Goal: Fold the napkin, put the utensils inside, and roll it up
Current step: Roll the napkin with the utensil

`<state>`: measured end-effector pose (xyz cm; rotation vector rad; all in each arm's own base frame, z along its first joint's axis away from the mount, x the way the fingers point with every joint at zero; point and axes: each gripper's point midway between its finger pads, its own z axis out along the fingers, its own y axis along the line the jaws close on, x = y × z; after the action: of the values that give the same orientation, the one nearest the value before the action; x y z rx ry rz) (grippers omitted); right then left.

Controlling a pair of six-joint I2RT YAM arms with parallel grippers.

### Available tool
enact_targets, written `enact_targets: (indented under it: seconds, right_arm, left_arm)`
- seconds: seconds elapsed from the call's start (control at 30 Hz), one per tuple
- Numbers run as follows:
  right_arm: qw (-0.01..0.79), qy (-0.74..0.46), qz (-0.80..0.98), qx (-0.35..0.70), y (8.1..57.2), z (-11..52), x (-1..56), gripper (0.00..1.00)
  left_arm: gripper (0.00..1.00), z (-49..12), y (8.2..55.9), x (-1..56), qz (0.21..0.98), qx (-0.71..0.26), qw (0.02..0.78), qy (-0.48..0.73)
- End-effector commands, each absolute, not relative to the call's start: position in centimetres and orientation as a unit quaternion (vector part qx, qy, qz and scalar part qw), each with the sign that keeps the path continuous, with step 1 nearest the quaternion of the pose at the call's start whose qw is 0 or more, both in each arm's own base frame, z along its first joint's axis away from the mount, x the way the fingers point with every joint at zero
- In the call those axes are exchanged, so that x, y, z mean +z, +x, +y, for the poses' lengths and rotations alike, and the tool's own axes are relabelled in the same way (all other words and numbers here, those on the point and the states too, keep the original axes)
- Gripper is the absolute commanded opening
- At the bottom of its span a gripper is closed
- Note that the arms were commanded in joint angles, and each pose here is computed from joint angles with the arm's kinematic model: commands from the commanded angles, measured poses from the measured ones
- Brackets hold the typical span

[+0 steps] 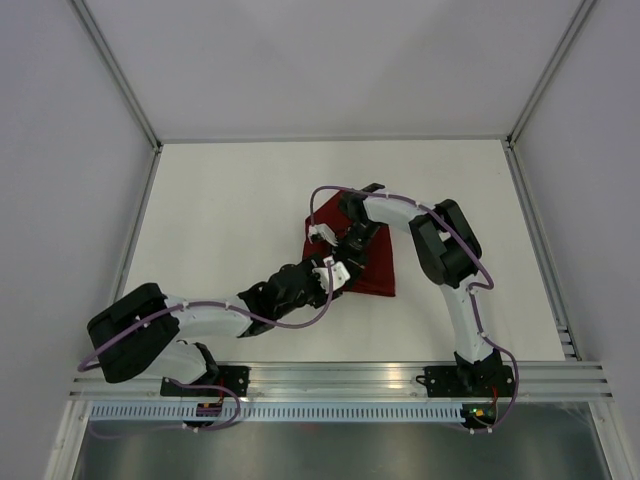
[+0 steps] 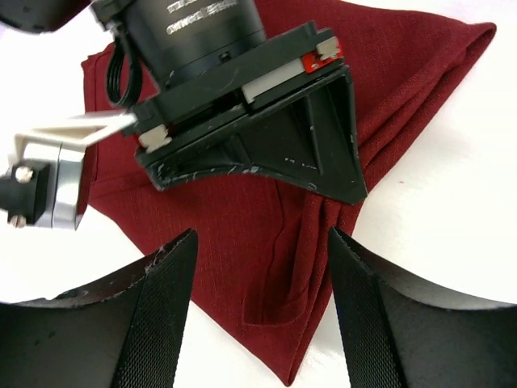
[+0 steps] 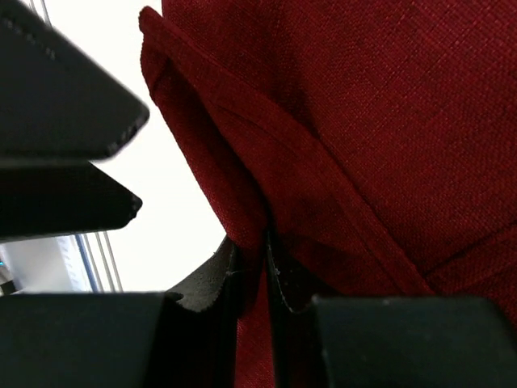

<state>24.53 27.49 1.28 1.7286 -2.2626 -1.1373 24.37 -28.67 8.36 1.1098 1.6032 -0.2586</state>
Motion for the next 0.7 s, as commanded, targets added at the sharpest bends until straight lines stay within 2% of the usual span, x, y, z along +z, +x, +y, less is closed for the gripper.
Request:
enact_targets:
  seconds: [0.0,0.37,0.67]
  right_arm:
    - [0.103,0.594,-0.745,-0.287,24.2,22.7,-4.4,0.1]
    - [0.108,0.588,-0.748,-0.289,24.3,22.3,-4.9,0.09]
    - [0.113,0.585,-0.749,-0.29,24.3,22.0,-5.1,0.08]
  left_arm:
    - [0.71,-30.6,24.3,9.6,0.643,-0.113,0.554,0.516]
    - [0.75,-32.4,21.9,6.1,0.643,-0.122,0.485,0.58]
    - [0.77,-32.7,23.3,5.6,0.621,-0.073,0.508,0.593]
